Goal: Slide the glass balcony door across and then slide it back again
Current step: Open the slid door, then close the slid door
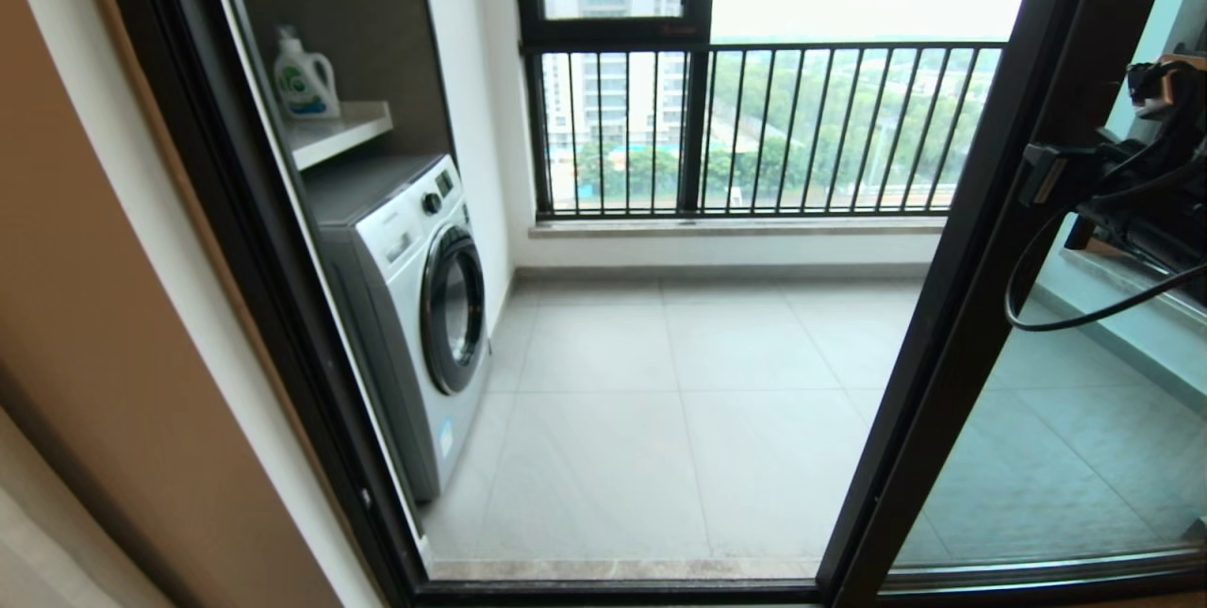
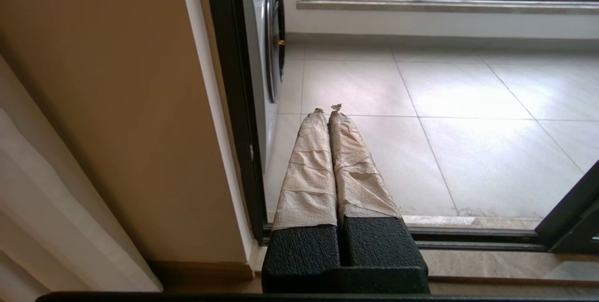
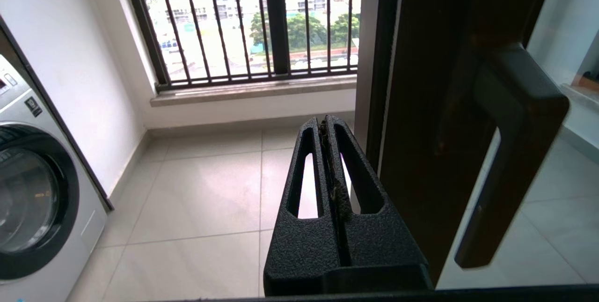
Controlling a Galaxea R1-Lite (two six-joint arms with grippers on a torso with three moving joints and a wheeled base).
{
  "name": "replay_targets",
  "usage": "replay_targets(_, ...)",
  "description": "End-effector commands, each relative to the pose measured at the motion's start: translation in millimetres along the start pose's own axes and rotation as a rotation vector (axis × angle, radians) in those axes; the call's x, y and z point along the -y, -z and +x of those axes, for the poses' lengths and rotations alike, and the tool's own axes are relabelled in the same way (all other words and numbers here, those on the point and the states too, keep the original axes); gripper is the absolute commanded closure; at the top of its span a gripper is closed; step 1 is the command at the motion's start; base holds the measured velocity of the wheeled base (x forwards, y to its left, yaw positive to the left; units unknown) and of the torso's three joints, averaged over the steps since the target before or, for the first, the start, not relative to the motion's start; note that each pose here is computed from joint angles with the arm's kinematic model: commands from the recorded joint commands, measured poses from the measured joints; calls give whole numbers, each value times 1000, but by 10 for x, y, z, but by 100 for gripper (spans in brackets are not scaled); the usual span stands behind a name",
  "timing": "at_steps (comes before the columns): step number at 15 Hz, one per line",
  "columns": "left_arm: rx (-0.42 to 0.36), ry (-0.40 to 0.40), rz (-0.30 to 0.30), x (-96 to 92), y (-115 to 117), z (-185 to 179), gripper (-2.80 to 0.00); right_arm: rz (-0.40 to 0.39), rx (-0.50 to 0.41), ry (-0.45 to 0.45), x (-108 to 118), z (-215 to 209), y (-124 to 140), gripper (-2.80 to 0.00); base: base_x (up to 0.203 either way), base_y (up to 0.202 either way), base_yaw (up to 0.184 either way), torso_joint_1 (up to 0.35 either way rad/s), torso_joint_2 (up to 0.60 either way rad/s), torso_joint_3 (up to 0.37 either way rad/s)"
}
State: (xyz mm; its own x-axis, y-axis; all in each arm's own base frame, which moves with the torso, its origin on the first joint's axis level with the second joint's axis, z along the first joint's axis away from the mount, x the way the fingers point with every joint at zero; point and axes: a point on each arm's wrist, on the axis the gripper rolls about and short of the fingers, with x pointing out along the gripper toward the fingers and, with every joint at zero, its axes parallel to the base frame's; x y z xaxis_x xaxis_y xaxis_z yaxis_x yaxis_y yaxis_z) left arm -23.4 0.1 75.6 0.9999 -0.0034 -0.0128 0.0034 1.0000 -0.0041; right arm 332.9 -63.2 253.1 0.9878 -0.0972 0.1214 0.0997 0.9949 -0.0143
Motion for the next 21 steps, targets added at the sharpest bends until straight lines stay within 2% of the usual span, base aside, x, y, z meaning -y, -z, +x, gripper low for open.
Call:
replay_targets(1,-1,0,0,0,0,1,0,-10,36,41,97,-374,-187,0,0,0,0,0,0,0)
replay_targets(5,-1,0,0,0,0,1,0,-32,25,206,615,-536,-181,0,0,0,0,0,0,0)
replay_targets(8,-2,0,0,0,1,1,0,-29,-23,243,960,-488,-27,0,0,0,0,0,0,0)
replay_targets(17,-1,0,0,0,0,1,0,4,-46,297,1470,163,366,0,0,0,0,0,0,0)
replay_targets(21,-1,0,0,0,0,1,0,-4,-31,299,1533,299,403,0,0,0,0,0,0,0)
